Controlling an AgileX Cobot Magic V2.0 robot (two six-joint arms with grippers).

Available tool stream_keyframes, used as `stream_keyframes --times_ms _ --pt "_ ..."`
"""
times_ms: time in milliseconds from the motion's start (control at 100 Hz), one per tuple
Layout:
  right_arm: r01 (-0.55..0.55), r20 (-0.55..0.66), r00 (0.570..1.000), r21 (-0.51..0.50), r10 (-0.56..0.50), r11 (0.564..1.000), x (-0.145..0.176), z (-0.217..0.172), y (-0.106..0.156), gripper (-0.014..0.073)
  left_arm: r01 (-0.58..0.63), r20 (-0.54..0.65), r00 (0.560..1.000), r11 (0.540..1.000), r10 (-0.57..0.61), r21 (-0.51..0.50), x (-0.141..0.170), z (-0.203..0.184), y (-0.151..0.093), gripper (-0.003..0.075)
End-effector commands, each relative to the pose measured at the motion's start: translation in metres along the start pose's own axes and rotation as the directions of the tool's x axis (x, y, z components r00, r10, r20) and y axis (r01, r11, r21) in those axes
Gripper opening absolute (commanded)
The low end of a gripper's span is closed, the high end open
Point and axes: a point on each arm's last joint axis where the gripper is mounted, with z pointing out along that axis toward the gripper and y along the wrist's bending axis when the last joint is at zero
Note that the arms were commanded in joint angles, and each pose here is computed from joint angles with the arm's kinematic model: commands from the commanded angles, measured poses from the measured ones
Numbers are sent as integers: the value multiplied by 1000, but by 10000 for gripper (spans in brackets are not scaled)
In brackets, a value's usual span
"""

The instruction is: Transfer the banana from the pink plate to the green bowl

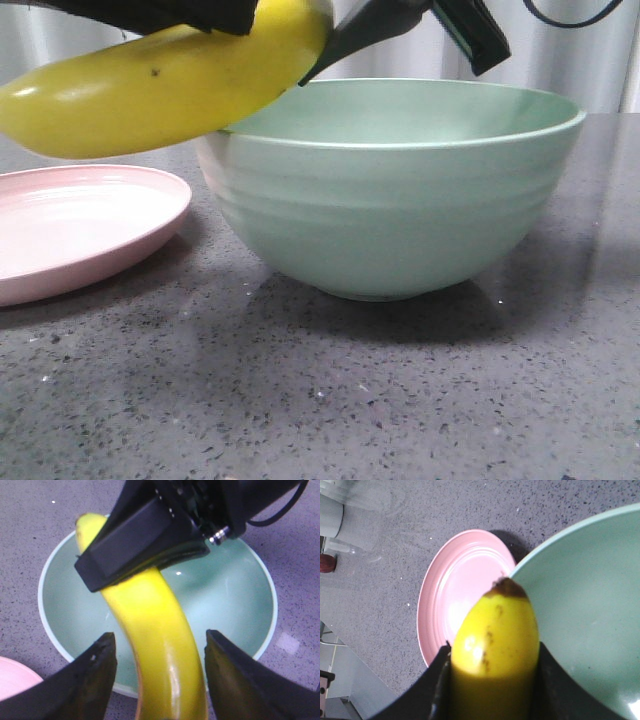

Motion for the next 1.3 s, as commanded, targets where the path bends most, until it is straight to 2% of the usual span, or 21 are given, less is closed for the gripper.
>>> stream_keyframes --times_ms 0,190,260,330,450,700,810,980,1030,1290 --pt "28 97 995 -60 -22 998 -11 -22 18 -71 -8 155 988 1000 7 9 -26 -16 -5 377" --pt "66 242 969 -47 -53 997 -26 -57 19 -71 -17 243 970 1000 12 19 -42 -38 -8 377" --pt "110 297 949 7 -107 994 -33 -72 13 -71 -19 264 964 1000 13 21 -46 -44 -9 376" --pt "186 333 919 102 -209 977 -39 -84 5 -71 -20 278 960 1000 13 22 -47 -48 -10 376" --pt "293 299 884 240 -358 925 -43 -85 -7 -71 -20 281 960 1000 13 22 -48 -49 -10 376" --pt "283 211 916 266 -342 921 -43 -59 -24 -67 -20 281 960 1000 13 22 -48 -49 -10 376" --pt "282 205 918 267 -340 922 -42 -57 -25 20 -20 281 960 1000 13 22 -48 -49 -10 376" --pt "283 206 917 268 -342 921 -42 -57 -25 278 -20 287 958 1000 13 22 -48 -49 -10 376" --pt "283 206 917 268 -342 921 -42 -57 -25 326 -20 287 958 1000 13 22 -48 -49 -10 376" --pt "293 211 911 272 -354 917 -43 -60 -23 345 -19 344 939 1000 13 14 -53 -50 -9 376"
